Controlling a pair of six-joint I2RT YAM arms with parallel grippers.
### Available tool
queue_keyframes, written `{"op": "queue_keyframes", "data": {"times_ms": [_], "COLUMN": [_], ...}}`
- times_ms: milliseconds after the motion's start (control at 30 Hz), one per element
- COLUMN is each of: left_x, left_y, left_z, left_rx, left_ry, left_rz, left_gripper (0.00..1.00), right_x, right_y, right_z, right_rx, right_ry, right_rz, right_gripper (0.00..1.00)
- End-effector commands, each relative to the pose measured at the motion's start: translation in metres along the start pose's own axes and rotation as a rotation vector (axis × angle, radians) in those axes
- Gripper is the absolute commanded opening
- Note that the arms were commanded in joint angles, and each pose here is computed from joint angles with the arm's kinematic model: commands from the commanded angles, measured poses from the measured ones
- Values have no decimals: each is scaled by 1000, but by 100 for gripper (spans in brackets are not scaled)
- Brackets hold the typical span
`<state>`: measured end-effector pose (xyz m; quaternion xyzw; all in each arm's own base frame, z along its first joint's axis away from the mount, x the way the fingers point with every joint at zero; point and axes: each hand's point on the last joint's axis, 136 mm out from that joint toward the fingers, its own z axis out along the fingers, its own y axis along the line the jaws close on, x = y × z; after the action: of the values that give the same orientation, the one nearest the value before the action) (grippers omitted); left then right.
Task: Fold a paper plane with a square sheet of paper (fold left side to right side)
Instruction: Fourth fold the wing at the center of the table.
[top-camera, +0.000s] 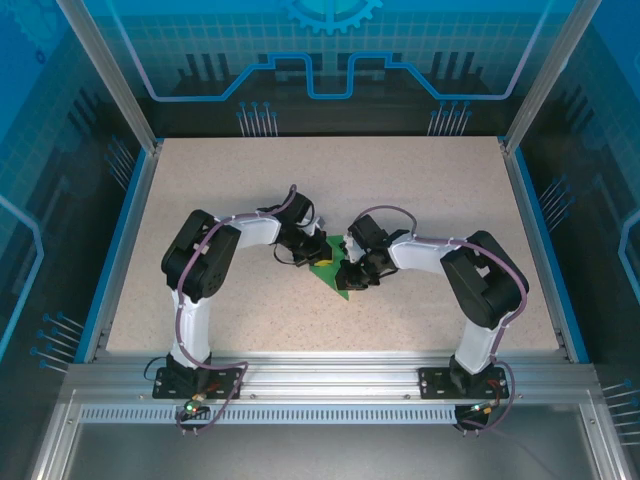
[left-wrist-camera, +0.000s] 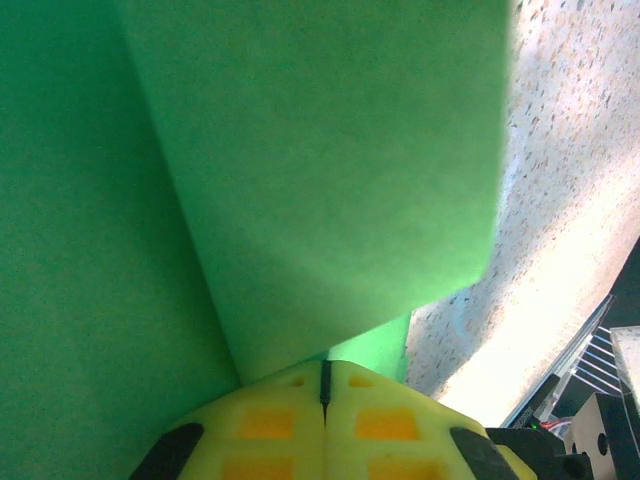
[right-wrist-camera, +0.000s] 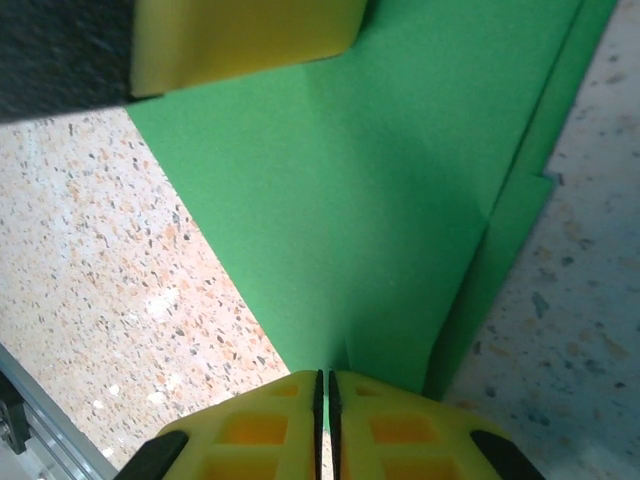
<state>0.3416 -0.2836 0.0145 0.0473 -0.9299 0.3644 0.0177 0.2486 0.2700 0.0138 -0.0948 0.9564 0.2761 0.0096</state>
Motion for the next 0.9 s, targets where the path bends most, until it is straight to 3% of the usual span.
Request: {"op": "queue_keyframes", "data": {"times_ms": [0, 867], "left_x": [17, 12], "left_y": [33, 46], "left_z": [9, 7], "left_rx": [-100, -123], "left_ry": [46, 33], "left_rz": [-55, -89], "left_gripper": [0, 0], "right_x": [22, 90], "right_y": [-11, -32], "right_z": [5, -1], "right_rx": [56, 119], "right_ry": [85, 232], "right_rz": [18, 78], "right_gripper": [13, 13]}}
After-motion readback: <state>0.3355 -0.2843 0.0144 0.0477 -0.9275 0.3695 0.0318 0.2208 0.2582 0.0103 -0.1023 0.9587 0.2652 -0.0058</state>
